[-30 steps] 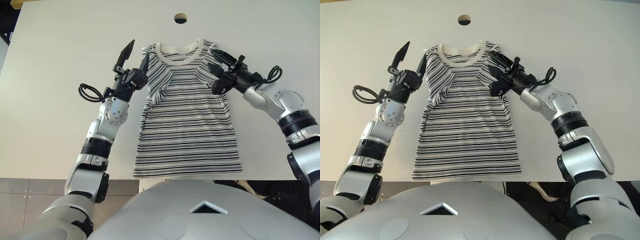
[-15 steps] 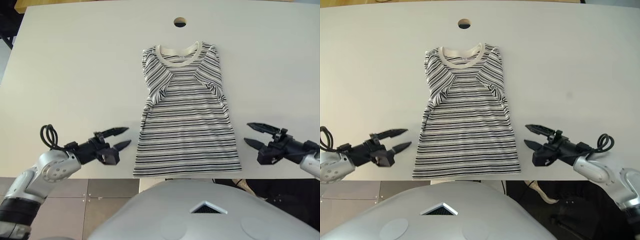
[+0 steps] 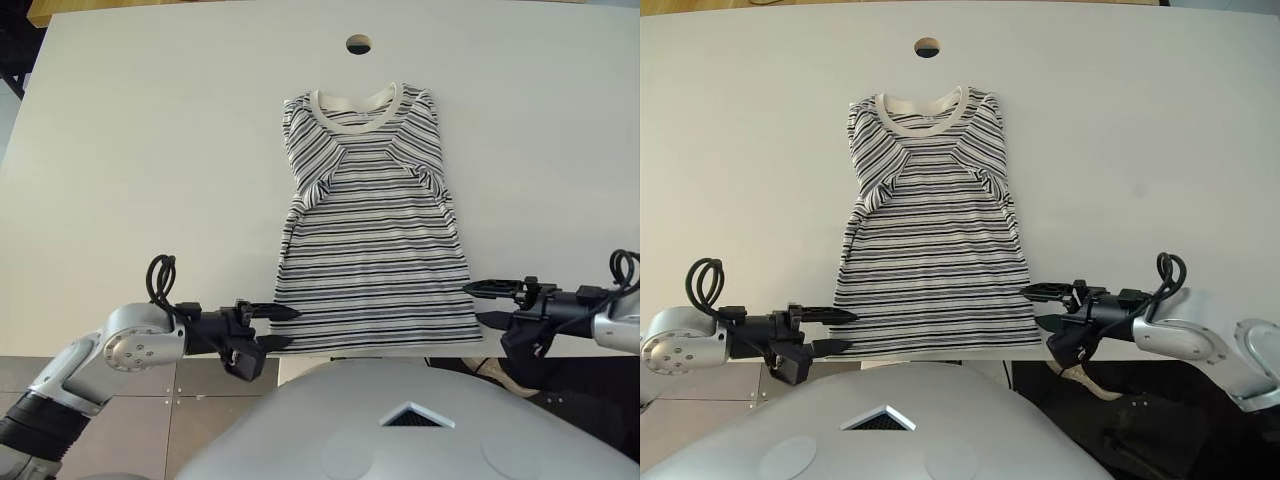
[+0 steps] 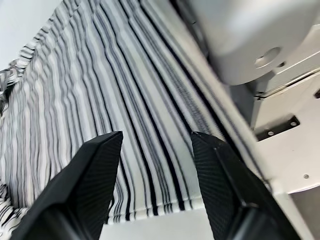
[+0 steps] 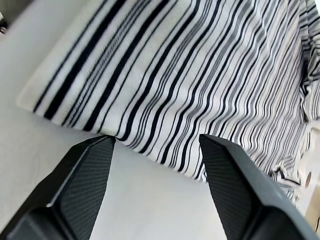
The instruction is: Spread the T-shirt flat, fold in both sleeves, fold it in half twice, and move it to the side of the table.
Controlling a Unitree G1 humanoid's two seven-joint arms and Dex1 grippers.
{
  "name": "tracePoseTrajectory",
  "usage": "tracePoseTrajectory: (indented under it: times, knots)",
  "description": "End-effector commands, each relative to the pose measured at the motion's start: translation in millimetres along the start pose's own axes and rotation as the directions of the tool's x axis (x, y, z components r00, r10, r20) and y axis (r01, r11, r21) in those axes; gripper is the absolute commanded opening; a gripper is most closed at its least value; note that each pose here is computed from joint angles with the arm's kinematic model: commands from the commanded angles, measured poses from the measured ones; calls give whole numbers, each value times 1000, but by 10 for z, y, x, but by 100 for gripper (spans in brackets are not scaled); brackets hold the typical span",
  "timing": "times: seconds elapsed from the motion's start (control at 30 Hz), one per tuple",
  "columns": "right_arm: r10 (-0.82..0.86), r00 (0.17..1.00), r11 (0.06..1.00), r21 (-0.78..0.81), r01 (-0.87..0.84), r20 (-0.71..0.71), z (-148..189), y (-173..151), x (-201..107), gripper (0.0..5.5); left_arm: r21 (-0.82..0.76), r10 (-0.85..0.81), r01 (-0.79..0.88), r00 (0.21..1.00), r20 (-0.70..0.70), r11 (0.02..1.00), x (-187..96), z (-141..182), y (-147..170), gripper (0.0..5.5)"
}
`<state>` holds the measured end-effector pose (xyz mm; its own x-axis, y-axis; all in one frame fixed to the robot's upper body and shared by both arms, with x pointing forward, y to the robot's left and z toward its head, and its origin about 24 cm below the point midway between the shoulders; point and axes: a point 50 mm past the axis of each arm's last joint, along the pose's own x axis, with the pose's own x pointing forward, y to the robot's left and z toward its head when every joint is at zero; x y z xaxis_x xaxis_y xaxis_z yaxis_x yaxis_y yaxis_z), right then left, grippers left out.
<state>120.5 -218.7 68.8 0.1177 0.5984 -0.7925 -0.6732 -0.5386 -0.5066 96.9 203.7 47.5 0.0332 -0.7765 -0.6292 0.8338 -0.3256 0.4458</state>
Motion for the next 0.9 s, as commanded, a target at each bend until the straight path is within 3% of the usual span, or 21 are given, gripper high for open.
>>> tracePoseTrajectory:
  times: [0.03, 0.13, 0.23, 0.3, 0.4, 0.5, 0.73, 0.9]
  knots:
    - [32, 999, 999, 9, -33, 17, 19, -7, 37, 312, 58, 98, -96, 995, -35, 994, -96, -38, 196, 257]
    - [26, 999, 1000, 12, -27, 21, 7, -34, 55, 312, 90, 244, -243, 970, -3, 966, -122, 2, 384, 257]
    - [26, 999, 1000, 14, -26, 25, 12, -52, 58, 312, 81, 263, -263, 965, 12, 961, -155, 48, 411, 257]
    - [29, 999, 999, 16, -30, 24, 17, -58, 50, 312, 120, 284, -274, 957, -68, 954, -312, -8, 467, 257]
    - [32, 999, 999, 21, -32, 26, 42, -62, 48, 312, 131, 191, -163, 950, -245, 978, -494, -212, 351, 257]
    - [29, 999, 999, 21, -30, 33, 71, -80, 60, 312, 38, 49, -39, 956, -290, 998, -500, -336, 101, 257]
    - [18, 999, 1000, 11, -18, 42, 79, -109, 87, 312, -19, -23, 20, 981, -194, 1000, -298, -296, -85, 257]
    - [24, 999, 1000, 5, -24, 35, 57, -108, 74, 312, -50, -48, 45, 997, -59, 998, -115, -100, -160, 257]
